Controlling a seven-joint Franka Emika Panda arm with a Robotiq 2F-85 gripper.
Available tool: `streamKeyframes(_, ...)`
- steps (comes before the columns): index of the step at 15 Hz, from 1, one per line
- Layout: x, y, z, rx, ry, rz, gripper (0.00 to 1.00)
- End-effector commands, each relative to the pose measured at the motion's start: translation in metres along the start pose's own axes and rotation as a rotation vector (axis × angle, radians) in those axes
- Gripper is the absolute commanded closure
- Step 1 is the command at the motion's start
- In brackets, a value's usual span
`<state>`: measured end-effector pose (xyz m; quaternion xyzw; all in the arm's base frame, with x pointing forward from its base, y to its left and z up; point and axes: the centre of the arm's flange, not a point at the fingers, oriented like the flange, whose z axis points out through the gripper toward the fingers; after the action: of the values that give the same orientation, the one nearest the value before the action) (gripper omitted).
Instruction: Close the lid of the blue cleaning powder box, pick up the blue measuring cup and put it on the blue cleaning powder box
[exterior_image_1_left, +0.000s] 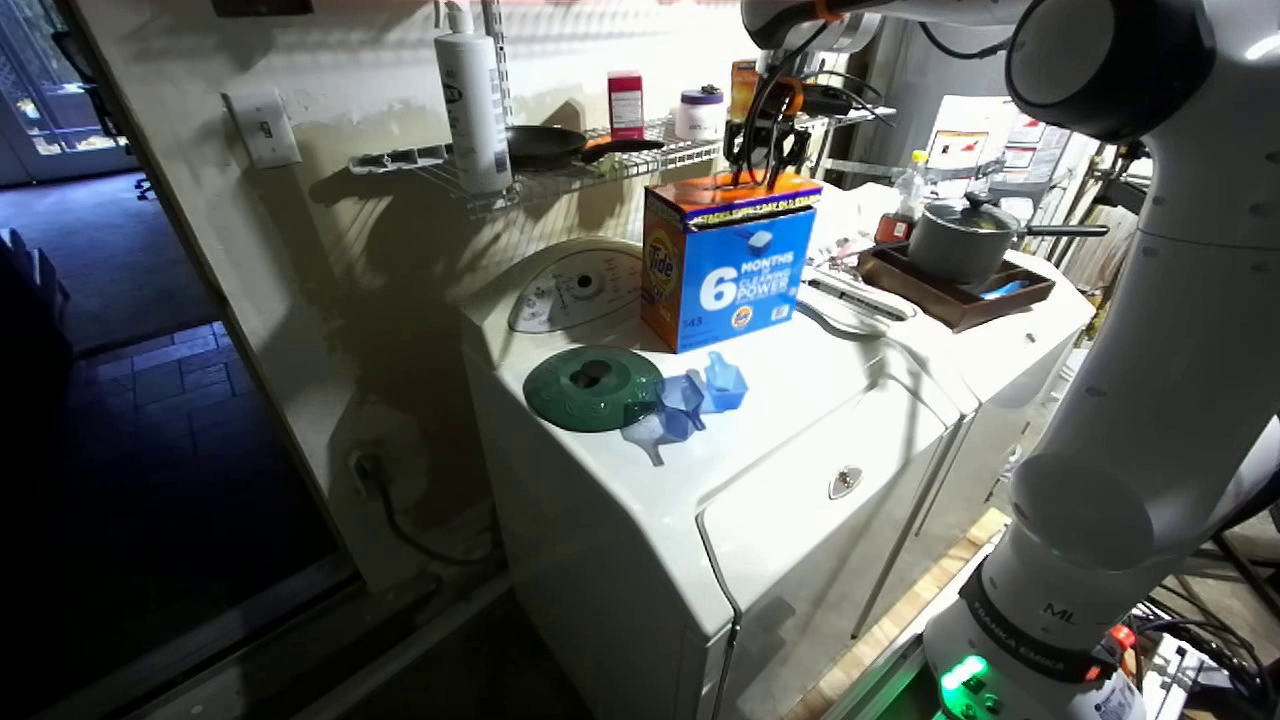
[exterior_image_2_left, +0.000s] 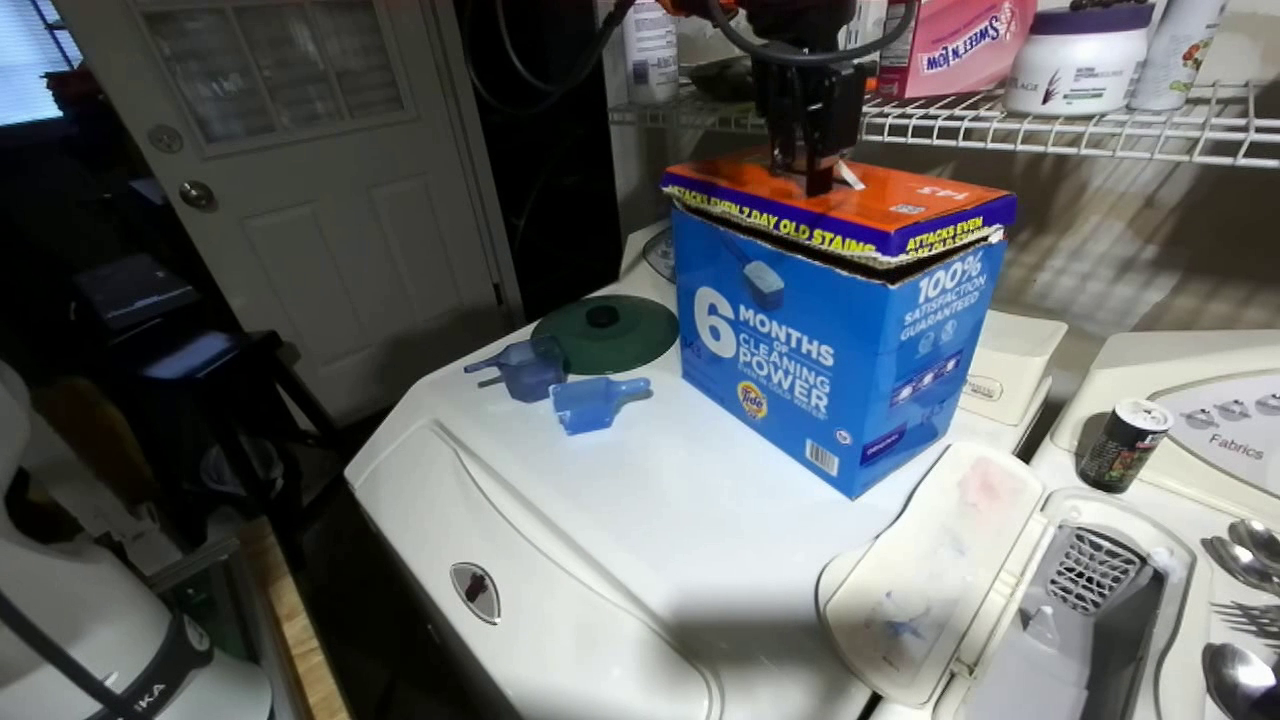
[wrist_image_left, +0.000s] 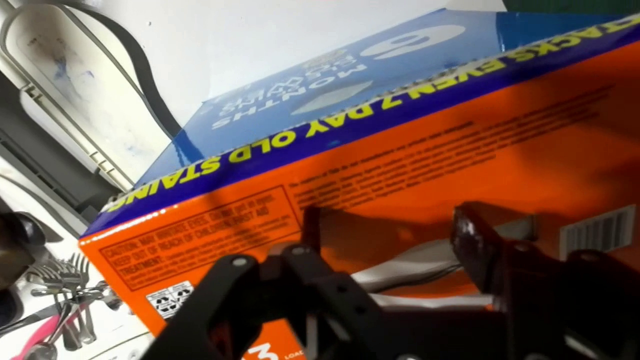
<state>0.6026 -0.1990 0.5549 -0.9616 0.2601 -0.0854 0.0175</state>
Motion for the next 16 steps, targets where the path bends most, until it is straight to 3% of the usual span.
streamKeyframes(1, -0.032, -0.009, -0.013, 0.003, 0.031, -0.037, 0.02)
streamKeyframes(7, -0.053, -0.022, -0.056, 0.024, 0.090, -0.031, 0.00)
streamKeyframes(10, -0.065, -0.020, -0.078, 0.046, 0.089, 0.031, 0.00)
streamKeyframes(12, -0.075, -0.016, -0.086, 0.045, 0.032, 0.079, 0.00)
streamKeyframes(16, -0.109, -0.005, -0.081, 0.007, -0.211, 0.129, 0.00)
